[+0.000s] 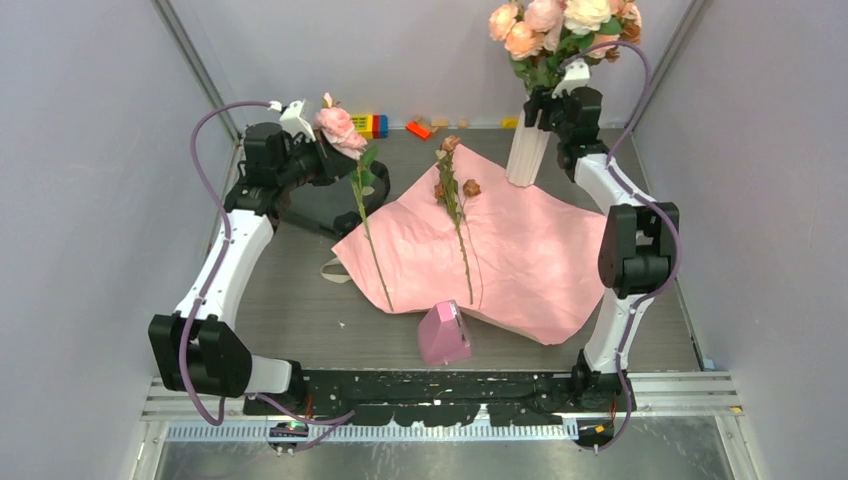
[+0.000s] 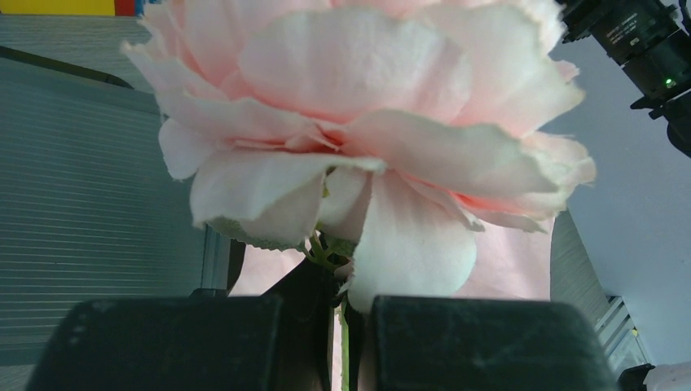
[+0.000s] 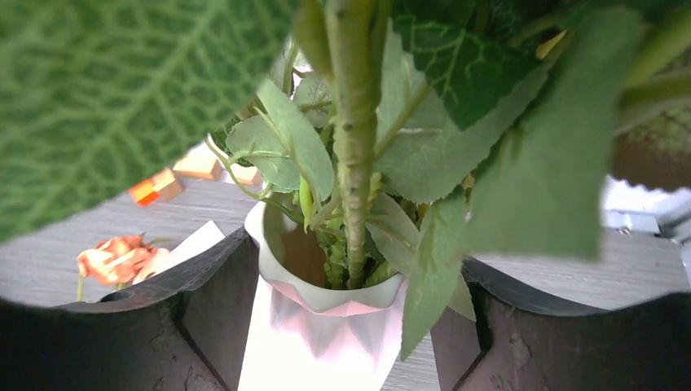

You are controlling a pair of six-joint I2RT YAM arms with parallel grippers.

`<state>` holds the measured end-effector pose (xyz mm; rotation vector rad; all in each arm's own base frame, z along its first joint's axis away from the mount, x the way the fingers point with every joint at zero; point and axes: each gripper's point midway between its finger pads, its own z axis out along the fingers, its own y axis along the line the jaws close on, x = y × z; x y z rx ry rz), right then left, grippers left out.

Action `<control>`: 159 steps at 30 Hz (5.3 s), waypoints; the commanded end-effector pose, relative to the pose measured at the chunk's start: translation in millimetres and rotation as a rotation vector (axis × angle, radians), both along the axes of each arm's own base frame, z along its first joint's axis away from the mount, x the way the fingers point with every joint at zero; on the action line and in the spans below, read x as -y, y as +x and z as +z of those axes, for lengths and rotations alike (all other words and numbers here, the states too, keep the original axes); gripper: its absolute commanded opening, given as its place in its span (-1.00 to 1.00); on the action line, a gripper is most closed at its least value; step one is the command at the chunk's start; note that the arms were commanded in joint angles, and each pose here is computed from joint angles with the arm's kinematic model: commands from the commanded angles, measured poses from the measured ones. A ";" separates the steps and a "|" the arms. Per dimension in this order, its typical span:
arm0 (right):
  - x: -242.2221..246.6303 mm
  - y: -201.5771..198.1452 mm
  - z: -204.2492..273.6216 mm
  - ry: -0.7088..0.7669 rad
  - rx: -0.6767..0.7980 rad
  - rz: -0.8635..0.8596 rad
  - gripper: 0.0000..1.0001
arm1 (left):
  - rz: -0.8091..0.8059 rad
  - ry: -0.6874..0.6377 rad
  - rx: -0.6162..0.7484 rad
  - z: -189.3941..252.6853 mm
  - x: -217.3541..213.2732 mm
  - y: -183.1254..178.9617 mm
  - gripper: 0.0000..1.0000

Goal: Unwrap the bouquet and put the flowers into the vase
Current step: Adjust the vase at the center of the board.

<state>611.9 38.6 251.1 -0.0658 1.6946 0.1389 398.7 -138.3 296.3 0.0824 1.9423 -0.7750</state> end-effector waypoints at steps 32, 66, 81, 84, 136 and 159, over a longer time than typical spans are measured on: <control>-53.3 -77.2 71.3 -0.155 0.303 0.010 -0.64 | -0.041 -0.022 0.107 25.6 3.7 -8.8 -1.00; -47.3 -109.4 47.8 -0.126 0.240 -0.034 0.84 | -0.043 -0.077 0.231 88.6 5.5 -21.5 -1.00; -40.8 -122.5 34.4 -0.093 0.213 -0.062 0.84 | -0.042 -0.106 0.310 126.1 5.3 -31.8 -1.00; -38.7 -129.5 36.1 -0.073 0.216 -0.071 0.84 | -0.048 -0.124 0.350 140.5 6.5 -32.4 -1.00; -13.9 -77.6 -45.2 0.205 0.229 0.237 0.88 | -0.019 -0.438 1.072 295.4 151.4 25.9 -1.00; -58.5 -55.8 -55.1 0.153 0.229 0.318 0.88 | -0.033 -0.362 1.095 291.1 150.4 19.6 -1.00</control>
